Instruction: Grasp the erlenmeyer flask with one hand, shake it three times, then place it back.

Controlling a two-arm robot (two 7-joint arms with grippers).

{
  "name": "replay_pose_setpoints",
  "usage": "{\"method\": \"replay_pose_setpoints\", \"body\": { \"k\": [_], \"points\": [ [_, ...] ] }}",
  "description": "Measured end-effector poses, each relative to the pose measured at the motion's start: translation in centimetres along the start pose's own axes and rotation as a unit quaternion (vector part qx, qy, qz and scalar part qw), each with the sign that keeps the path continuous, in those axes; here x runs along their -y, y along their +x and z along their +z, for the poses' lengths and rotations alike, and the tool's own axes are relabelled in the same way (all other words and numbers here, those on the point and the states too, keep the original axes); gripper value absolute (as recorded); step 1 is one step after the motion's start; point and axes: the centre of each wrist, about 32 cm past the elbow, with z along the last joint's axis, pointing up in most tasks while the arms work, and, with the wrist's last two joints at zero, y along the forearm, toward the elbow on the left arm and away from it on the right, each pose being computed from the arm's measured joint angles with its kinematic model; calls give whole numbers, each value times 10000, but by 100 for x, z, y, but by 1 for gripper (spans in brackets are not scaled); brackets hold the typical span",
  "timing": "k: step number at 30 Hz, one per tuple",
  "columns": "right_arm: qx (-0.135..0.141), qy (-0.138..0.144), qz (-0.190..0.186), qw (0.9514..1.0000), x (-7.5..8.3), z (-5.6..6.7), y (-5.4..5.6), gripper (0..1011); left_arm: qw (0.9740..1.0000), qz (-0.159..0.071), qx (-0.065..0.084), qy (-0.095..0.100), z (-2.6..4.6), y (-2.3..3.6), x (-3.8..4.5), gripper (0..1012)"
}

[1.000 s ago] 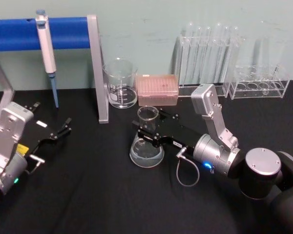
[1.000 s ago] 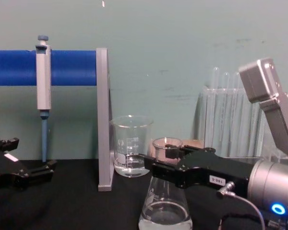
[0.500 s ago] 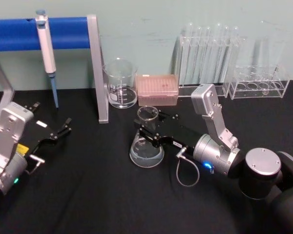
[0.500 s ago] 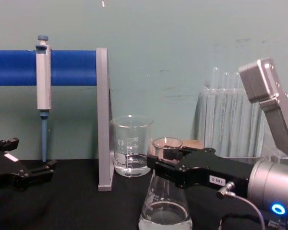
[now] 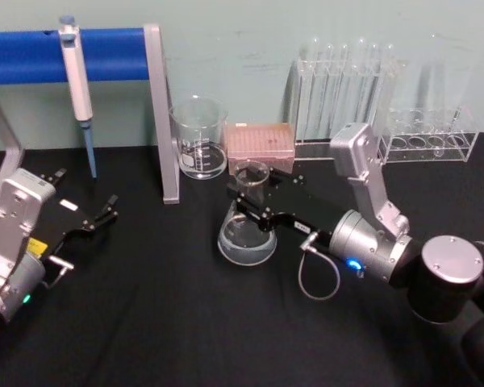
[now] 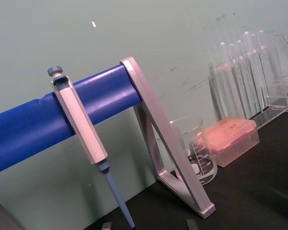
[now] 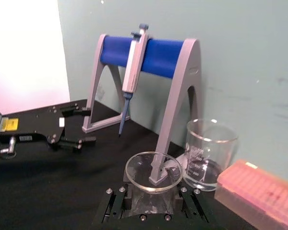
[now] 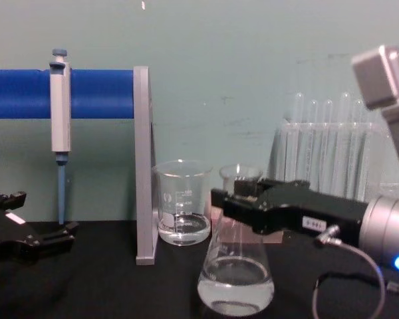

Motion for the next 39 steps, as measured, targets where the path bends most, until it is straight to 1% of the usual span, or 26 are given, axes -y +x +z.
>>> {"method": "replay_pose_setpoints", "body": {
  "k": [3,5,8,16,20,26,39],
  "points": [
    [10,41,-96,9999,59,123,-13,450,10000,0,0,0,0,0,0,1001],
    [11,59,-142,9999,87,176,-19,450,10000,0,1,0,0,0,0,1001],
    [16,134,-232,9996,163,288,-22,450,10000,0,0,0,0,0,0,1001],
    [54,315,-308,9990,331,475,-31,450,10000,0,0,0,0,0,0,1001],
    [79,360,-339,9987,410,525,-27,450,10000,0,0,0,0,0,0,1001],
    [106,387,-354,9986,495,559,-17,450,10000,0,0,0,0,0,0,1001],
    [106,391,-342,9986,568,555,-10,450,10000,0,0,1,0,0,0,1001]
  ]
}}
